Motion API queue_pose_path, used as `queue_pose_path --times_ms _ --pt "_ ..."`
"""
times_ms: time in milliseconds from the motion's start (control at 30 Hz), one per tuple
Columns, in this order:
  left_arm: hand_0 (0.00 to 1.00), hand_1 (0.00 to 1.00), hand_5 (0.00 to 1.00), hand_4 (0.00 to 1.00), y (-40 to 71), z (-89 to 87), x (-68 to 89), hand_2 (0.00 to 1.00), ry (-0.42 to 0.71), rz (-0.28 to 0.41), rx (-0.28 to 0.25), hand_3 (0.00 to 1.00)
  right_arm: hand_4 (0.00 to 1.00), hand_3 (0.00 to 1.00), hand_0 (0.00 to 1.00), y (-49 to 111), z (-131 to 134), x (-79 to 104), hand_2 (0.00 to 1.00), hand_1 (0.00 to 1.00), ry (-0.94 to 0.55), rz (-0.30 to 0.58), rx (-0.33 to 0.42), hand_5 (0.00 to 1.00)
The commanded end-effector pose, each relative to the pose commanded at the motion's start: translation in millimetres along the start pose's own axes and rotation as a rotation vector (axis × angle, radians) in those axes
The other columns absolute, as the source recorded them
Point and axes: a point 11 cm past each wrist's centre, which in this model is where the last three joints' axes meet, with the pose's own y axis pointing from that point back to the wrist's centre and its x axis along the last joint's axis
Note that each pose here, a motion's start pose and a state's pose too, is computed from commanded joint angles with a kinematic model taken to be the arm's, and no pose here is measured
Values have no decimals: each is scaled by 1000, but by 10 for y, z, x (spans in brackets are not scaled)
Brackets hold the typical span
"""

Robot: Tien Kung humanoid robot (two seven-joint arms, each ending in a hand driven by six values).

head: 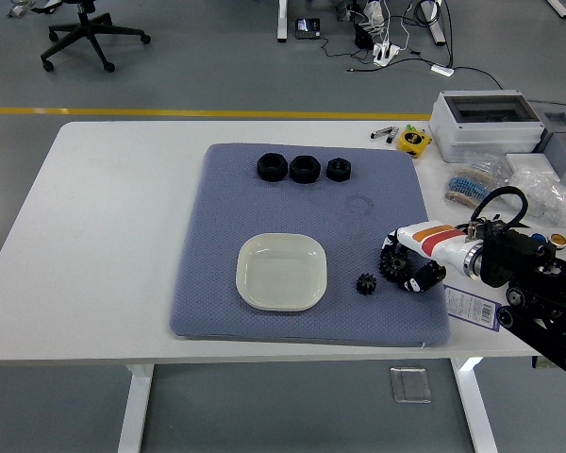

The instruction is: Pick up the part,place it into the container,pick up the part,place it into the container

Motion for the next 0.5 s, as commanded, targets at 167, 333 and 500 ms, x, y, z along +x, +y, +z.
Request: queue_pose_path --times_ms 167,333,500 --pt "842 790 756 508 0 -4 -1 820 -1 0 2 585 612 478 268 11 34 -5 482 422 -26 6 -4 111" --pt "842 791 758 507 0 0 -2 820 -2 -1 1 585 628 468 181 33 44 27 451 366 -50 13 -6 123" --pt "842 791 758 506 0 -1 2 820 0 -1 1 584 634 471 155 55 -33 133 445 352 -50 39 16 144"
